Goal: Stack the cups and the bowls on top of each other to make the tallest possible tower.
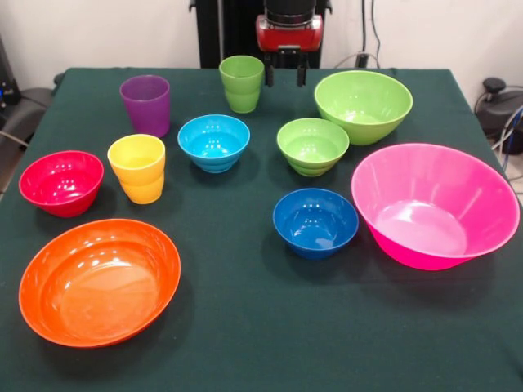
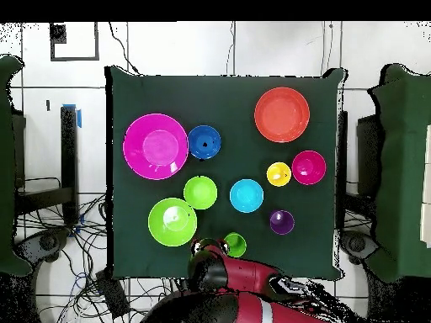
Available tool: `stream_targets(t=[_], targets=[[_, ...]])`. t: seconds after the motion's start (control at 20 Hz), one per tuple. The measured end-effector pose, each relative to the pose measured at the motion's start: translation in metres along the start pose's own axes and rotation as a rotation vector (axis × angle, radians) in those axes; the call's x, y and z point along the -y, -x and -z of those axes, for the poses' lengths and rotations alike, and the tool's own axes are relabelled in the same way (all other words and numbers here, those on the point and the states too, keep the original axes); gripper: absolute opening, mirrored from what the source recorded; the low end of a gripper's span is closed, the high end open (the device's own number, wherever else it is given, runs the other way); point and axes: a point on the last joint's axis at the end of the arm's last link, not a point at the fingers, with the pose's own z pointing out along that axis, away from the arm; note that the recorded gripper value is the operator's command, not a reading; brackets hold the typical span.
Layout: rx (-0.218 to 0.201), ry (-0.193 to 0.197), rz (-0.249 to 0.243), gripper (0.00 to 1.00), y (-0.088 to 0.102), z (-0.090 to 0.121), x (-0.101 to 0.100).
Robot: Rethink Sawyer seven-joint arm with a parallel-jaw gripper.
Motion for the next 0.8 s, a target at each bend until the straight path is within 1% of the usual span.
stream_targets(t=[0.15, 0.45, 0.65, 0.8], targets=[[-0.012, 0.0, 0.001, 1.0, -0.004, -0.003, 0.0], [-0.013, -0.004, 0.001, 1.0, -0.005, -0.003, 0.001], [-0.005, -0.008, 0.002, 1.0, -0.002, 0.001, 0.002], [-0.002, -0.014, 0.002, 1.0, 0.004, 0.009, 0.004]])
